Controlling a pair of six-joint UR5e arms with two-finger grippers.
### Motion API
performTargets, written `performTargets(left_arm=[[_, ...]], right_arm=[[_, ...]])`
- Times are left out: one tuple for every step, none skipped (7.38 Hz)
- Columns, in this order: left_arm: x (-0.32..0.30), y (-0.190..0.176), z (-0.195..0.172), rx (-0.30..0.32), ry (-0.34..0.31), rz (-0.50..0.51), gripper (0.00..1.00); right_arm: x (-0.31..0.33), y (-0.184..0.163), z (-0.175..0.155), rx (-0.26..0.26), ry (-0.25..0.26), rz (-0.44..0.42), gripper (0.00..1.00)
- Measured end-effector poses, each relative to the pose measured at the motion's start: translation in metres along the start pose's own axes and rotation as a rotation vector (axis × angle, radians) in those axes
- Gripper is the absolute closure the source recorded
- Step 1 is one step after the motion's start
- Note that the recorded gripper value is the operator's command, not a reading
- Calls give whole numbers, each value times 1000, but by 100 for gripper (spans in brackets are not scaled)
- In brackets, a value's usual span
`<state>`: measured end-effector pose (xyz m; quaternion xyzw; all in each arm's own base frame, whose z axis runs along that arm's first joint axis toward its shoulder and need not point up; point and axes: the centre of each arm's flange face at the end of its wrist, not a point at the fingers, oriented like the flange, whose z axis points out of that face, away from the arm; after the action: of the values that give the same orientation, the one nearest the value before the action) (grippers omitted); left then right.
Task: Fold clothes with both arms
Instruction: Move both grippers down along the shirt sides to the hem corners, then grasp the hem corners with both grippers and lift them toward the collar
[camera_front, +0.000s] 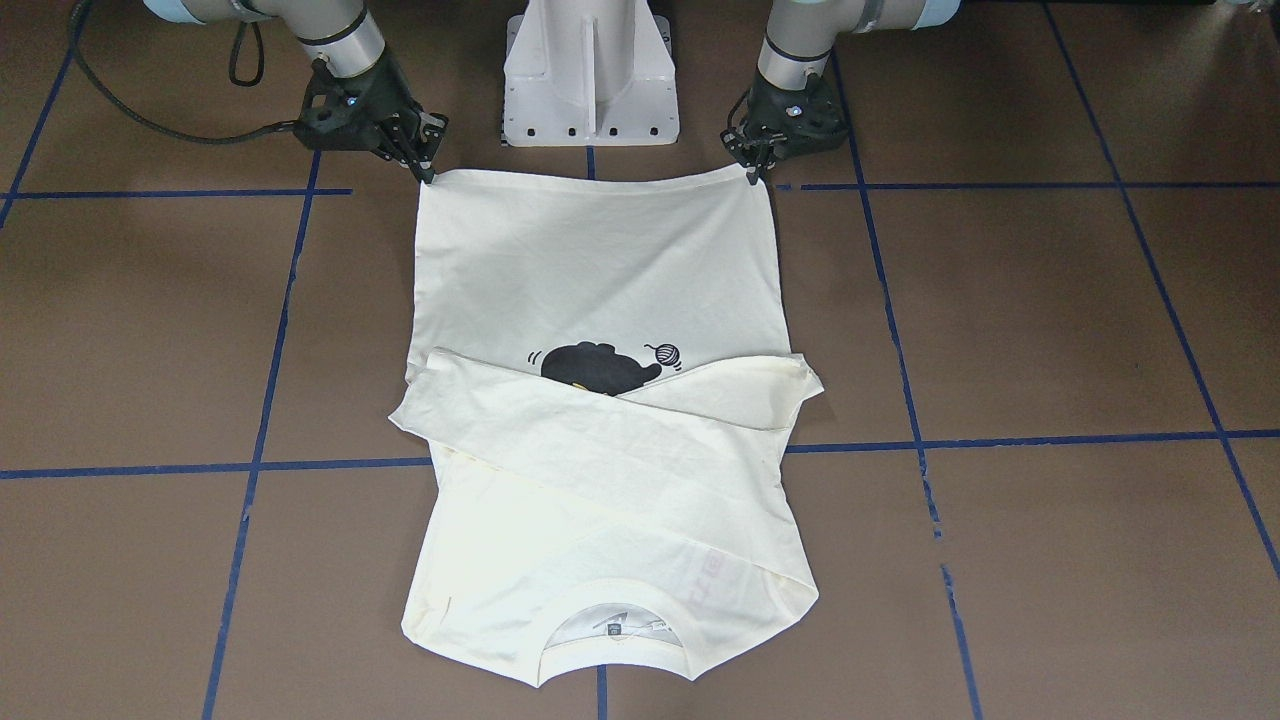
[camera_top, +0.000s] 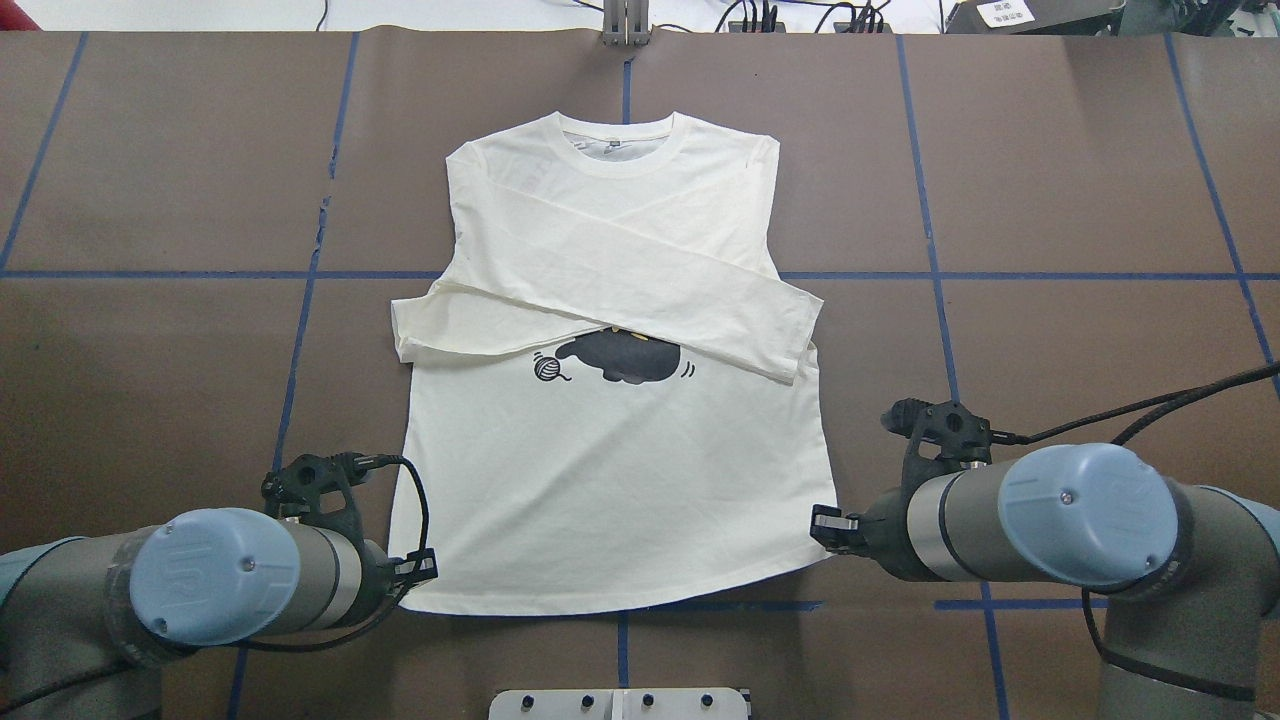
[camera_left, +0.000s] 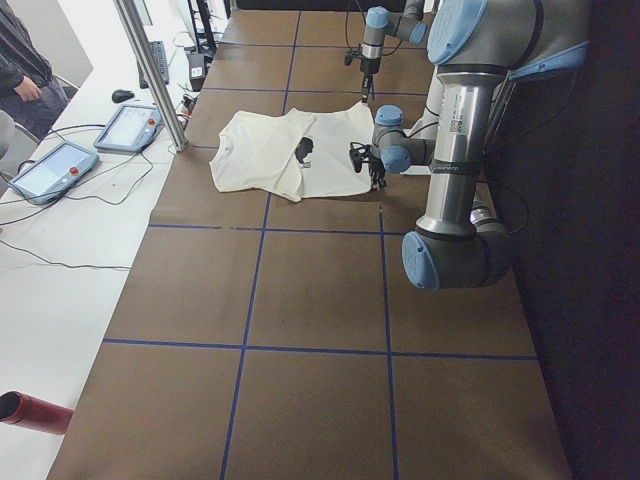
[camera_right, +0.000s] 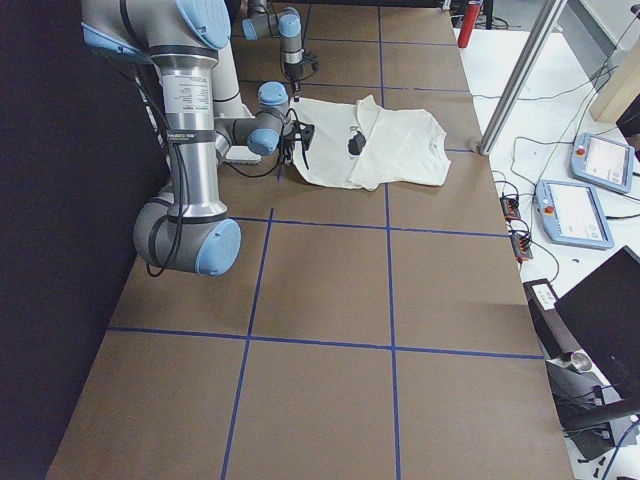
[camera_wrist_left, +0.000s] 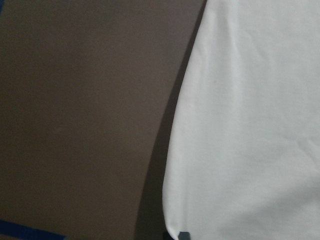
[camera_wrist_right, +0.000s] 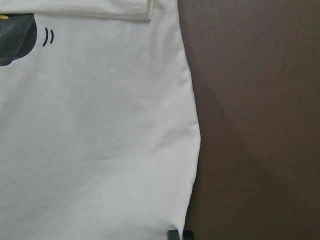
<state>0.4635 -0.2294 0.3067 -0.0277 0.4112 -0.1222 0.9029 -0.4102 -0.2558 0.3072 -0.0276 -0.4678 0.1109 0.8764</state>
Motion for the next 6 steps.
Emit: performTargets(left_arm=[[3, 4, -17, -5, 16, 13, 100], [7, 12, -29, -17, 35, 30, 100], [11, 26, -36, -40, 52, 52, 100], [15, 43, -41, -68, 65, 80, 100], [17, 57, -46, -91, 73, 113, 100], [18, 67, -54, -106, 78, 143, 100]], right_arm=[[8, 0, -15, -19, -5, 7, 100], [16, 4, -29, -51, -11, 7, 100], [21, 14, -45, -102, -19, 2, 100], [28, 28, -60, -160, -23, -10, 100], [32, 45, -71, -213, -24, -27, 100], [34, 59, -78, -250, -24, -39, 100]])
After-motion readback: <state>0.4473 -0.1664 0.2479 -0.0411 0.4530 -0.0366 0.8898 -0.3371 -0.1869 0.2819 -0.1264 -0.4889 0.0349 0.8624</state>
